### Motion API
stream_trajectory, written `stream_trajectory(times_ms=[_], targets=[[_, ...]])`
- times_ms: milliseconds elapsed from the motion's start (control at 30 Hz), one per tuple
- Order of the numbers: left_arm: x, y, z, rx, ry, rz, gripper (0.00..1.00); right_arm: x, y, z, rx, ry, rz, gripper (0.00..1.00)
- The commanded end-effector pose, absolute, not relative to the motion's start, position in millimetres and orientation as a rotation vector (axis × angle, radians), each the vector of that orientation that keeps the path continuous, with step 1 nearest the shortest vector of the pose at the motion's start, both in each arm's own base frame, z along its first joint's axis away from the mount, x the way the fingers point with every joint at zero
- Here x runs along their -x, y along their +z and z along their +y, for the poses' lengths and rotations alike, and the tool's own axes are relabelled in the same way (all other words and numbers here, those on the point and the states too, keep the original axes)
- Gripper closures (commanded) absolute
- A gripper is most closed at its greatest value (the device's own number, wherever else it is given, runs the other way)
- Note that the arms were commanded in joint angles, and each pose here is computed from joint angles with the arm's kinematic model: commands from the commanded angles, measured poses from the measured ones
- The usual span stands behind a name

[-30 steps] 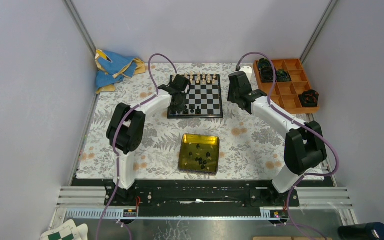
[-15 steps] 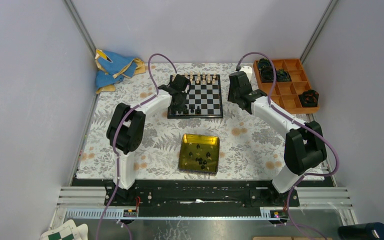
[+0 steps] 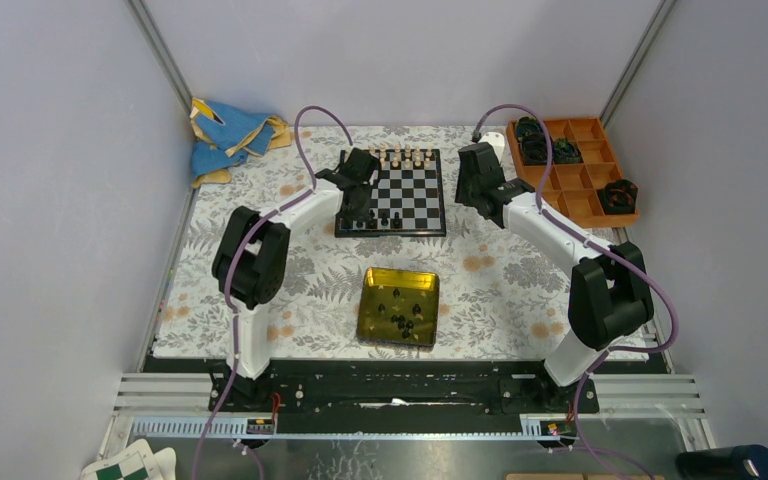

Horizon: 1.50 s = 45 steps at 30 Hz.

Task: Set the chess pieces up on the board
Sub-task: Place the chess piece on the chessboard, then pick up the chess piece from the storage box.

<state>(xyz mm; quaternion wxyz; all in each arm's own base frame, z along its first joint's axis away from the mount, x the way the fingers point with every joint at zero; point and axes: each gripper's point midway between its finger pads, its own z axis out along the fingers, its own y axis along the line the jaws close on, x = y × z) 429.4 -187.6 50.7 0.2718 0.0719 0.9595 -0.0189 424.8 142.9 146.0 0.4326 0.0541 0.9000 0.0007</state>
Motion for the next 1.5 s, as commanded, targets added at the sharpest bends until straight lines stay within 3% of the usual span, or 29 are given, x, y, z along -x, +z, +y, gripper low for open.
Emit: stream_trajectory(times_ms=[0,233,467,667,933,1467], targets=[[-446.2,93.0,-183.4,-0.121,-0.056,2.453,0.66,-434.8,168.8,144.2,-0.145,0.032,2.179,0.56],[-421.9,140.8,-185.7,-0.157,-0.037,2.349,0.65,-432.5,171.3,142.2,-0.151,0.032,2.171,0.56],[-351.9,158.6,-225.3,-0.428,-0.05,2.275,0.64,-428.7,168.8,139.0,-0.163,0.025,2.171,0.55],[-290.8,151.7,-255.9,-0.62,-0.247,2.274,0.63,-424.7,168.4,136.6,-0.173,0.026,2.167,0.55],[-248.7,134.6,-286.5,-0.82,-0.441,2.262,0.63,-415.8,164.9,132.3,-0.177,0.02,2.173,0.55],[-218.0,78.1,-314.3,-0.948,-0.526,2.312,0.63,-408.3,168.0,118.8,-0.205,-0.02,2.16,0.55]])
